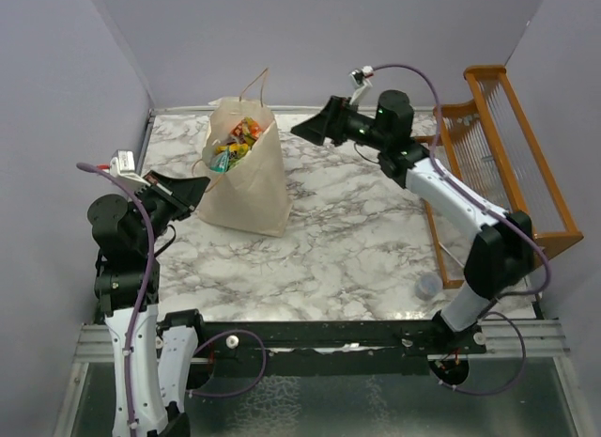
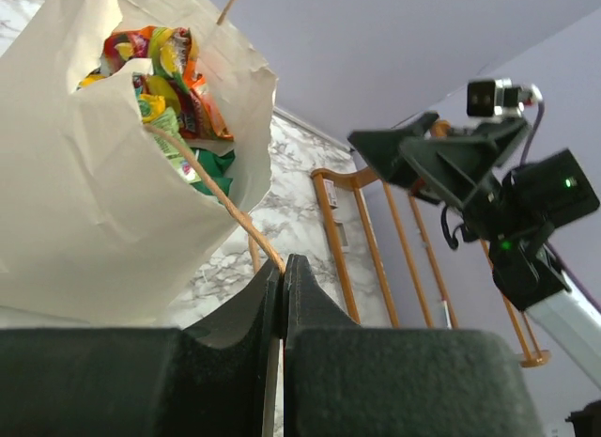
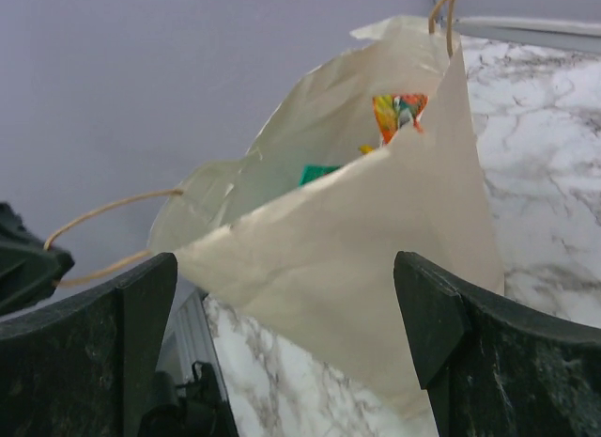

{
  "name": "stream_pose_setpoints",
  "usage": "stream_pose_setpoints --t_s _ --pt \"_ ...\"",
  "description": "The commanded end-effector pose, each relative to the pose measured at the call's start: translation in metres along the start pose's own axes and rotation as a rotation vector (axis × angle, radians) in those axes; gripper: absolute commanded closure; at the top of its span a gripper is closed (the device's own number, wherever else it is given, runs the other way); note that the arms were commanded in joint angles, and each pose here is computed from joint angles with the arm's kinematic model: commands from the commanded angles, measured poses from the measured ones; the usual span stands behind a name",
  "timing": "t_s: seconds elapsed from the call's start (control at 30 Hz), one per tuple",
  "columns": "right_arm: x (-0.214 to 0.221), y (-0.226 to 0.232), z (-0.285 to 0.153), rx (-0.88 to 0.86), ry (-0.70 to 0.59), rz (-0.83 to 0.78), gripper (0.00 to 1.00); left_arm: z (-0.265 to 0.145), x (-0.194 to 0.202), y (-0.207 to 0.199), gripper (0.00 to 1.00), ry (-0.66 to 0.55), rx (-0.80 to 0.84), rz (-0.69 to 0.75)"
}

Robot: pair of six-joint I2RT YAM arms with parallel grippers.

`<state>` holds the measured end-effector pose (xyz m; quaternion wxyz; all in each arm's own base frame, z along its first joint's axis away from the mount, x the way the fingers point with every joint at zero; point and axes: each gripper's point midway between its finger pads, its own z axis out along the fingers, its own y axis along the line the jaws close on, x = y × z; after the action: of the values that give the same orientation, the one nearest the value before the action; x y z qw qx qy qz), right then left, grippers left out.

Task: Take the snacks out of the paper bag
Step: Adjust the paper bag at the center of the board.

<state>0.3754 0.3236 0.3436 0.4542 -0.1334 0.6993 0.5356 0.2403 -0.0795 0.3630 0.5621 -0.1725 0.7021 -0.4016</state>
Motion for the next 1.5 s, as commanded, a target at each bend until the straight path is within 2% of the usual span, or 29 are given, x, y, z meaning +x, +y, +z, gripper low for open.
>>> stream_pose_setpoints --t_s 0.0,0.3,0.5,0.63,0.77,0.8,0.83,0.87,0.9,0.93,1.0,1.33,1.47 --pt "-0.016 -0.02 0.064 0.012 -0.052 -0.025 0.01 -0.011 0.007 0.013 1.0 -0.002 -0.08 0.056" --pt "-0.027 -0.068 0.152 0.01 -0.075 -0.049 0.01 -0.028 -0.005 0.025 1.0 -0.049 -0.222 0.17" --pt "-0.022 -0.074 0.193 -0.029 -0.135 -0.066 0.1 -0.027 -0.003 0.026 1.0 -0.034 -0.229 0.178" --pt "-0.027 -0.068 0.203 -0.081 -0.164 -0.03 0.34 -0.028 -0.003 0.029 1.0 -0.029 -0.251 0.182" --pt "-0.038 -0.064 0.203 -0.092 -0.228 -0.024 0.45 -0.027 -0.011 0.029 1.0 -0.049 -0.277 0.197" --pt "-0.043 -0.063 0.202 -0.09 -0.244 -0.036 0.51 -0.027 -0.015 0.028 1.0 -0.06 -0.28 0.2" --pt "-0.047 -0.063 0.202 -0.077 -0.257 -0.05 0.59 -0.025 -0.019 0.027 1.0 -0.069 -0.283 0.201" --pt "-0.052 -0.066 0.201 -0.05 -0.266 -0.052 0.74 -0.024 -0.023 0.026 1.0 -0.08 -0.289 0.2" --pt "-0.053 -0.068 0.2 -0.025 -0.266 -0.045 0.84 -0.022 -0.028 0.024 1.0 -0.093 -0.291 0.198" --pt "-0.055 -0.066 0.197 -0.015 -0.263 -0.044 0.91 -0.02 -0.034 0.023 1.0 -0.105 -0.297 0.2" --pt "-0.055 -0.059 0.187 -0.011 -0.249 -0.065 0.98 -0.013 -0.048 0.016 1.0 -0.135 -0.288 0.212" --pt "-0.047 -0.017 0.119 -0.002 -0.206 -0.105 0.99 0.032 -0.134 -0.015 1.0 -0.25 -0.312 0.335" --pt "-0.015 0.013 0.086 -0.101 -0.138 -0.045 0.99 0.051 -0.173 -0.023 1.0 -0.346 -0.334 0.365"
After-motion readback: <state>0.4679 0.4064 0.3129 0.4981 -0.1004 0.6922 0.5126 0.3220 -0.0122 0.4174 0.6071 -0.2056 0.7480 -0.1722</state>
